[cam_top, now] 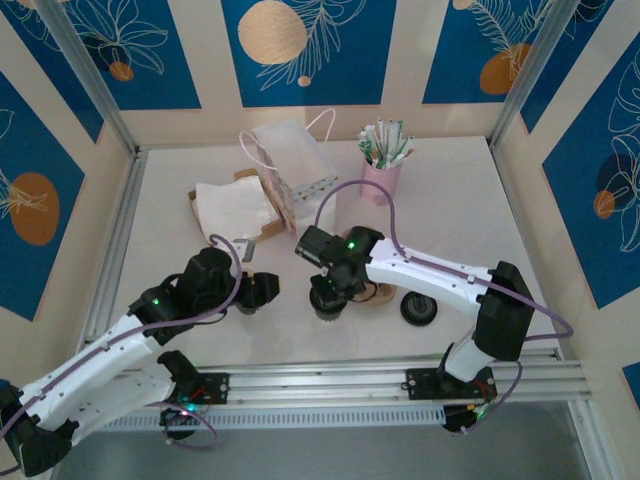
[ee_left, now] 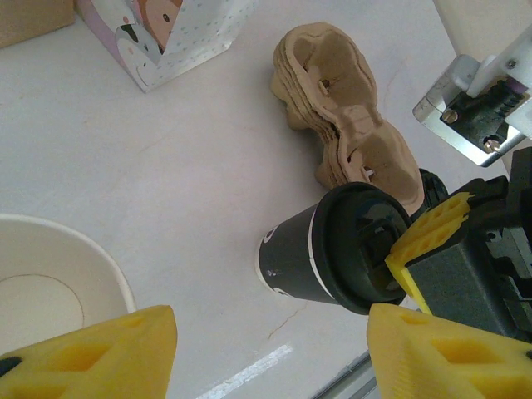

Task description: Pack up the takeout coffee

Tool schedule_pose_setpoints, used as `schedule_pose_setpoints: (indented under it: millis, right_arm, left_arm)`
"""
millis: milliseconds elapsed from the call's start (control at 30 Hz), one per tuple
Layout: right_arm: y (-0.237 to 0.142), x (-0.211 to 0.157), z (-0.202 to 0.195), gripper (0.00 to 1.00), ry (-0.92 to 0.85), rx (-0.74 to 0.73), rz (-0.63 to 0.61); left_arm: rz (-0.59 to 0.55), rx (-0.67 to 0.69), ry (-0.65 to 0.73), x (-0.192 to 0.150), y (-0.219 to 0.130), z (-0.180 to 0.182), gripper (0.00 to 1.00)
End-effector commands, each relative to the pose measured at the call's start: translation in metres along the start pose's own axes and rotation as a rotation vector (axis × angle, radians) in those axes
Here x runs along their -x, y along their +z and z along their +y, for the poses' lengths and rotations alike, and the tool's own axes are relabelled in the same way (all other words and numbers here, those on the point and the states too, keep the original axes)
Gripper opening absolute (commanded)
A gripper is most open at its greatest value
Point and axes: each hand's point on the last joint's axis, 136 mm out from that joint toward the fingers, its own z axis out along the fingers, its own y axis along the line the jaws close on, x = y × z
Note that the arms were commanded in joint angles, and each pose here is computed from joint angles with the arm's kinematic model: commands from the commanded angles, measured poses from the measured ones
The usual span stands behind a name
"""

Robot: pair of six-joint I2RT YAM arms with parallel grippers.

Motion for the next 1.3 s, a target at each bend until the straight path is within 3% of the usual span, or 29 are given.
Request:
schedule_pose_setpoints:
  millis: [0, 167, 467, 600, 733, 800, 933, 1033, 1133, 1267]
  right_arm:
    - [0.029, -0.034, -0.015, 0.18, 0.005, -0.092, 0.168]
    - [0.005, -0.017, -0.006, 0.19, -0.013, -0.052, 0.088]
    - [-0.068, 0.022, 0.007, 0.34, -0.043, 0.063, -0.159]
    - [-0.098, 0.023, -0.001, 0.55, -0.045, 0.100, -0.266]
    - [-0.132, 0.017, -0.018, 0.69, -0.046, 0.143, -0.387]
    - [-0.146, 0.011, -0.027, 0.75, -0.039, 0.173, -0.437]
    - [-0.161, -0.004, -0.045, 0.97, -0.026, 0.221, -0.512]
    - [-0.160, -0.010, -0.058, 0.99, -0.011, 0.219, -0.526]
    - [-0.148, -0.006, -0.086, 0.99, 0.141, 0.110, -0.544]
    - [-0.132, -0.005, -0.093, 0.99, 0.160, 0.063, -0.513]
  left_arm:
    - [-0.017, -0.020, -0.011, 0.003, -0.002, -0.002, 0.62]
    - [-0.025, -0.022, -0.011, 0.006, -0.004, -0.003, 0.62]
    - [-0.074, -0.030, 0.016, 0.027, -0.017, -0.016, 0.71]
    - [-0.114, -0.034, 0.037, 0.044, -0.030, -0.026, 0.83]
    - [-0.168, -0.026, 0.056, 0.062, -0.051, -0.034, 1.00]
    - [-0.197, -0.015, 0.061, 0.071, -0.062, -0.037, 1.00]
    - [-0.242, -0.017, 0.070, 0.087, -0.077, -0.045, 1.00]
    - [-0.204, -0.036, 0.090, 0.091, -0.074, -0.057, 1.00]
    - [-0.106, -0.050, 0.120, 0.088, -0.063, -0.068, 1.00]
    - [0.035, -0.132, 0.103, 0.072, -0.035, -0.085, 1.00]
